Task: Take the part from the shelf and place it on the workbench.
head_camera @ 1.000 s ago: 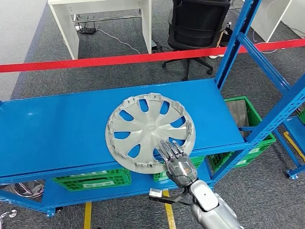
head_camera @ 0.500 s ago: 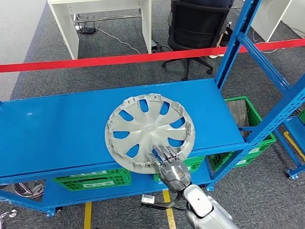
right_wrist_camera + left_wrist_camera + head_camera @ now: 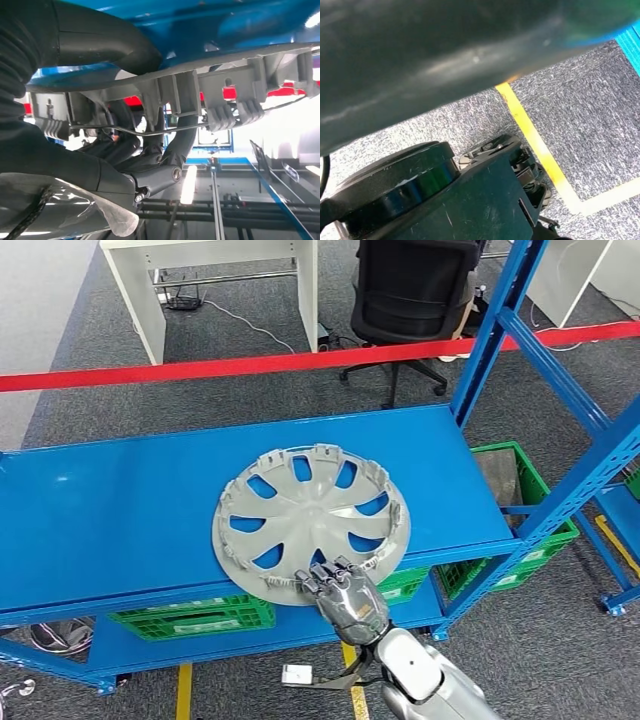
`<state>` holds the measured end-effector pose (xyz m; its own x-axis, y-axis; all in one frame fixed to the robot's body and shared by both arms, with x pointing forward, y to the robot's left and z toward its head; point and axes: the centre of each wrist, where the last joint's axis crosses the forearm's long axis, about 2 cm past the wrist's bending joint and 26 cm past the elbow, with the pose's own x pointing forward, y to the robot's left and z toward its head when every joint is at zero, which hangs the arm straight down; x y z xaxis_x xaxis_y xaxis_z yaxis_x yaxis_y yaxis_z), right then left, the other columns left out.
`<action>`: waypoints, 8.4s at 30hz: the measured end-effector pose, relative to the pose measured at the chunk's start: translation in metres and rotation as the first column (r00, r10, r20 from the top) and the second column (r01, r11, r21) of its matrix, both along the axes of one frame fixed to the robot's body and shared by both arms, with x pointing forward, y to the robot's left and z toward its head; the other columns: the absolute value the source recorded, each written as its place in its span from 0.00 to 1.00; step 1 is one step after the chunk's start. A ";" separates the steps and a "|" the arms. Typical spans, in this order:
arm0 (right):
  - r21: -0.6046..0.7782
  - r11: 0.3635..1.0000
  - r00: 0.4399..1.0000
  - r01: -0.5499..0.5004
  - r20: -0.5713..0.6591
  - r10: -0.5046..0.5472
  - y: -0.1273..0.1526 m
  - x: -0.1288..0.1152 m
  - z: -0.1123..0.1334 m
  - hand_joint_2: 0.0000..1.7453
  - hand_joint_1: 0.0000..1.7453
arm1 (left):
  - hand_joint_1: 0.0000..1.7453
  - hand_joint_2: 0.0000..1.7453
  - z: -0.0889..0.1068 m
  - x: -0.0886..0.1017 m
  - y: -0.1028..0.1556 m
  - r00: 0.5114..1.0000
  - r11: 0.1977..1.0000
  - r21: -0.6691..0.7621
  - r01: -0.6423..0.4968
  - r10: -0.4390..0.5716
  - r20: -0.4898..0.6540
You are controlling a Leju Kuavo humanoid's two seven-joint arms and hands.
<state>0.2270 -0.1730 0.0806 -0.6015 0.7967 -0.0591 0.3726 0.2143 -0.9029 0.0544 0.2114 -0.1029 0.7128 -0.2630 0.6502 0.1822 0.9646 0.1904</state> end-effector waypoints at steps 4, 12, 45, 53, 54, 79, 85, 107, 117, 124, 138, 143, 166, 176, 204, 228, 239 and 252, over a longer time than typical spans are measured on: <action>0.000 1.000 1.000 -0.012 0.008 0.012 0.001 -0.002 0.002 1.00 1.00 | 0.00 0.00 0.000 0.000 0.000 1.000 1.000 0.000 0.000 0.000 -0.001; -0.002 1.000 1.000 -0.020 0.011 0.020 0.000 -0.004 0.002 1.00 1.00 | 0.00 0.00 0.000 -0.002 0.000 1.000 1.000 0.000 -0.003 0.003 -0.004; 0.014 0.960 0.702 -0.278 0.686 0.193 0.008 -0.030 0.169 1.00 1.00 | 0.00 0.00 0.000 -0.002 -0.001 1.000 1.000 -0.003 0.009 -0.009 0.014; 0.022 0.968 0.673 -0.252 0.722 0.159 0.001 -0.031 0.180 1.00 1.00 | 0.00 0.00 0.000 -0.002 -0.001 1.000 1.000 -0.002 0.010 -0.010 0.014; 0.020 0.968 0.668 -0.251 0.727 0.158 0.000 -0.032 0.182 1.00 1.00 | 0.00 0.00 0.000 -0.002 -0.001 1.000 1.000 -0.002 0.011 -0.011 0.014; 0.041 0.970 0.597 -0.241 0.794 0.114 -0.003 -0.035 0.205 1.00 1.00 | 0.00 0.00 0.000 -0.001 0.000 1.000 1.000 0.020 0.020 -0.020 0.015; 0.076 0.967 0.606 -0.243 0.790 0.090 -0.001 -0.036 0.206 1.00 1.00 | 0.00 0.00 0.000 -0.001 0.000 0.999 0.999 0.020 0.025 -0.026 0.023; 0.097 0.963 0.599 -0.253 0.797 0.077 0.002 -0.035 0.211 1.00 1.00 | 0.00 0.00 -0.001 -0.004 0.003 0.999 0.999 0.016 0.031 -0.032 0.017; 0.094 0.961 0.594 -0.258 0.800 0.081 0.003 -0.035 0.212 1.00 1.00 | 0.00 0.00 -0.001 -0.004 0.004 0.999 0.999 0.030 0.033 -0.034 0.018; 0.092 0.961 0.590 -0.259 0.803 0.082 0.003 -0.036 0.213 1.00 1.00 | 0.00 0.00 -0.001 -0.002 0.004 0.999 0.999 0.033 0.037 -0.038 0.021; 0.089 0.961 0.584 -0.260 0.807 0.083 0.002 -0.036 0.214 1.00 1.00 | 0.00 0.00 0.000 -0.001 0.004 0.999 0.998 0.042 0.040 -0.041 0.022; 0.091 0.962 0.583 -0.257 0.809 0.079 0.002 -0.037 0.214 1.00 1.00 | 0.00 0.00 0.000 0.000 0.003 0.999 0.998 0.040 0.045 -0.046 0.021; 0.103 0.965 0.591 -0.240 0.804 0.061 -0.002 -0.040 0.213 1.00 1.00 | 0.00 0.00 -0.001 0.004 0.009 0.998 0.997 0.052 0.055 -0.056 0.025; 0.125 0.968 0.589 -0.219 0.808 0.029 -0.008 -0.044 0.216 1.00 1.00 | 0.00 0.00 -0.001 0.010 0.017 0.998 0.997 0.064 0.050 -0.052 0.036; 0.166 0.974 0.609 -0.155 0.792 -0.038 -0.024 -0.056 0.213 1.00 1.00 | 0.00 0.00 0.000 0.016 0.023 0.999 0.996 0.075 0.040 -0.041 0.017; 0.201 0.975 0.660 -0.091 0.746 -0.092 -0.036 -0.067 0.202 1.00 1.00 | 0.00 0.00 -0.001 0.015 0.025 0.999 0.996 0.074 0.053 -0.052 -0.011; 0.202 0.976 0.658 -0.082 0.746 -0.099 -0.038 -0.069 0.202 1.00 1.00 | 0.00 0.00 -0.001 0.014 0.026 0.999 0.996 0.076 0.053 -0.052 -0.015; 0.202 0.976 0.657 -0.080 0.747 -0.101 -0.039 -0.069 0.203 1.00 1.00 | 0.00 0.00 -0.001 0.017 0.028 0.999 0.995 0.079 0.053 -0.052 -0.013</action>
